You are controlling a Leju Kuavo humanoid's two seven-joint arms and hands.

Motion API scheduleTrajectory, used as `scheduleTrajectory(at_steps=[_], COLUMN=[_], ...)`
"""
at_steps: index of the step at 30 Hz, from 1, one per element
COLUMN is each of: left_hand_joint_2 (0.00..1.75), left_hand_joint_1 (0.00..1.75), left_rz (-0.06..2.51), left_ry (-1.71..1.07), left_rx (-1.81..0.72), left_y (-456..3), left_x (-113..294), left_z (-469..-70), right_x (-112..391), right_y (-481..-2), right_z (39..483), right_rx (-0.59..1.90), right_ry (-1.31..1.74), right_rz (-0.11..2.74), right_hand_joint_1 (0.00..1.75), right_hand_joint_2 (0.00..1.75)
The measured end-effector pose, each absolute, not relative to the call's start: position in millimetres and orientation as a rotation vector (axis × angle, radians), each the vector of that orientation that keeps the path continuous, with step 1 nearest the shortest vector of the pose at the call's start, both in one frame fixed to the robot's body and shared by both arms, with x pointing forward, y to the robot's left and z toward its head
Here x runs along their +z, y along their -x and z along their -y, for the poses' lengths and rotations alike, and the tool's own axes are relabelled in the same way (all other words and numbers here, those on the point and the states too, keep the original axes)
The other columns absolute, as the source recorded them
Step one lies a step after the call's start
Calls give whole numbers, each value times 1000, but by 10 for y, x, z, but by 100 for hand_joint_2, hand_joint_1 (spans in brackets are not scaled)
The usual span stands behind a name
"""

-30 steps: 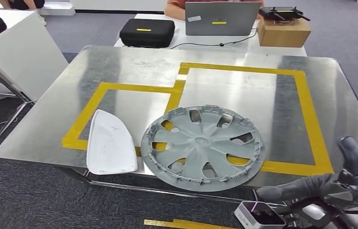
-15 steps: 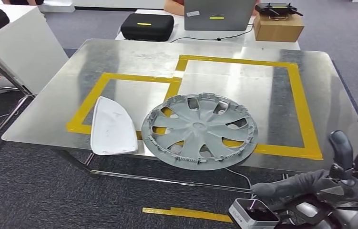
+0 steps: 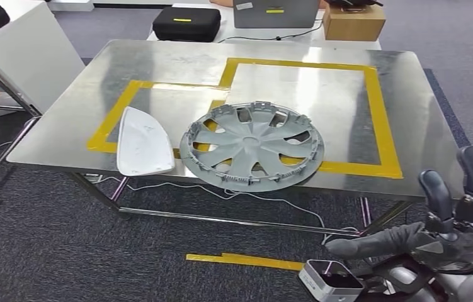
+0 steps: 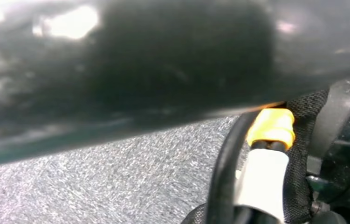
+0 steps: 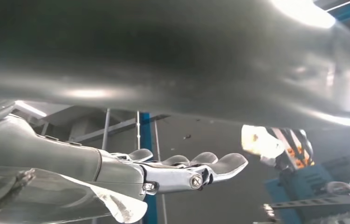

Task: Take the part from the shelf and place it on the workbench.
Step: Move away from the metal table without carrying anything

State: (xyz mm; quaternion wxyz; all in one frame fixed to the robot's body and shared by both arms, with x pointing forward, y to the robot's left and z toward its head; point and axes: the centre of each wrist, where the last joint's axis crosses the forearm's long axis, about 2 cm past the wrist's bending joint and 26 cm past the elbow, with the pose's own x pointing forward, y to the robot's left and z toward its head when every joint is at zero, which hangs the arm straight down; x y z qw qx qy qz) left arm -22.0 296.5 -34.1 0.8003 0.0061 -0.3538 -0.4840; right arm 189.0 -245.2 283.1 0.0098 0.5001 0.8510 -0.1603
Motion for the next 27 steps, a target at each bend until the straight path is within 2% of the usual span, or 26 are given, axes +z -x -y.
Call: scheduleTrajectory(at_steps=[17,27], left_hand_joint_2=[0,0], left_hand_joint_1=[0,0], left_rz=[738,714], left_ry=[-45,-48], left_rx=[-1026,-1016], left_y=[252,285], left_x=[-330,-298], left_z=[-2989,-2951], right_x=[2721,2439], right_y=[-1928,-1890], right_z=[2428,2522], right_rx=[-538,-740], right_ry=[-1664,-1857], right_rz=[-2720,-2827], right_hand_joint_1=[0,0], right_hand_joint_2=[0,0])
